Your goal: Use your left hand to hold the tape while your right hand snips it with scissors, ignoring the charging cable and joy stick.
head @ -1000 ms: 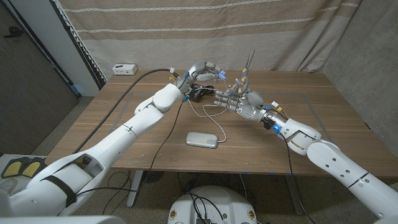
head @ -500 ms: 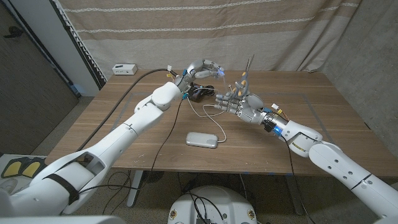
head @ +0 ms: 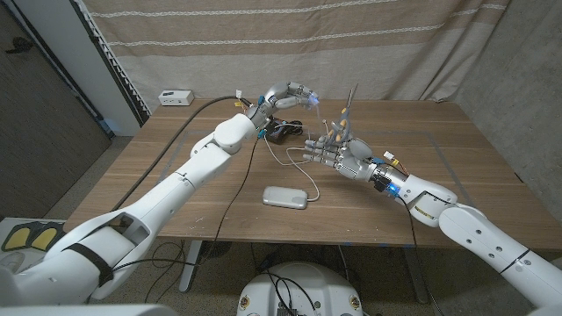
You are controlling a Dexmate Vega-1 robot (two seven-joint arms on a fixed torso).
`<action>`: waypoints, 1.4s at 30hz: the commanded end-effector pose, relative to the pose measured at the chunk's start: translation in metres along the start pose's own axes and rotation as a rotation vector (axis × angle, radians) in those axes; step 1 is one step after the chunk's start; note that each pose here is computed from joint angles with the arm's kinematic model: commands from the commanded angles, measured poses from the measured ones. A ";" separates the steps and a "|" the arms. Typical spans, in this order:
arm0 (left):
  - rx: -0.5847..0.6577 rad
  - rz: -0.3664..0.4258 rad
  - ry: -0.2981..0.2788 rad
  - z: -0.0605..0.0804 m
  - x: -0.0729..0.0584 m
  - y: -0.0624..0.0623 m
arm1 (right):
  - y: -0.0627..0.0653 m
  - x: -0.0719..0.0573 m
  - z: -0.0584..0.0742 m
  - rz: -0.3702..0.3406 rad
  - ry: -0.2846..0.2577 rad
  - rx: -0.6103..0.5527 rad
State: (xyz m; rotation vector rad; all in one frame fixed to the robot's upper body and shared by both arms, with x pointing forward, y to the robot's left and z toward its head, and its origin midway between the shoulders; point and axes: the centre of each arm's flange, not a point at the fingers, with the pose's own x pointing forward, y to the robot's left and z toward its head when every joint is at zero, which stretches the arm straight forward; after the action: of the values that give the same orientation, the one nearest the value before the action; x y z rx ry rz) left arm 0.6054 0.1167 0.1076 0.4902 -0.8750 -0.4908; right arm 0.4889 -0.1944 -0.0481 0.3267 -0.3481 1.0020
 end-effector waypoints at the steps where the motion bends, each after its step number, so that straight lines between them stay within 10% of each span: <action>1: -0.075 -0.016 -0.008 0.004 0.003 0.003 | 0.002 -0.006 -0.007 -0.014 0.016 0.012; 42: -0.128 -0.079 -0.049 0.025 0.034 0.021 | 0.009 -0.008 -0.015 0.007 0.035 0.023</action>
State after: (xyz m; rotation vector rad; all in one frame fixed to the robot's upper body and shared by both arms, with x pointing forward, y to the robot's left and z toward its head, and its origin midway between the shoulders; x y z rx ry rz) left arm 0.6066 0.1094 0.1427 0.3846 -0.8739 -0.6077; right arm 0.4803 -0.1939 -0.0630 0.3338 -0.3150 0.9955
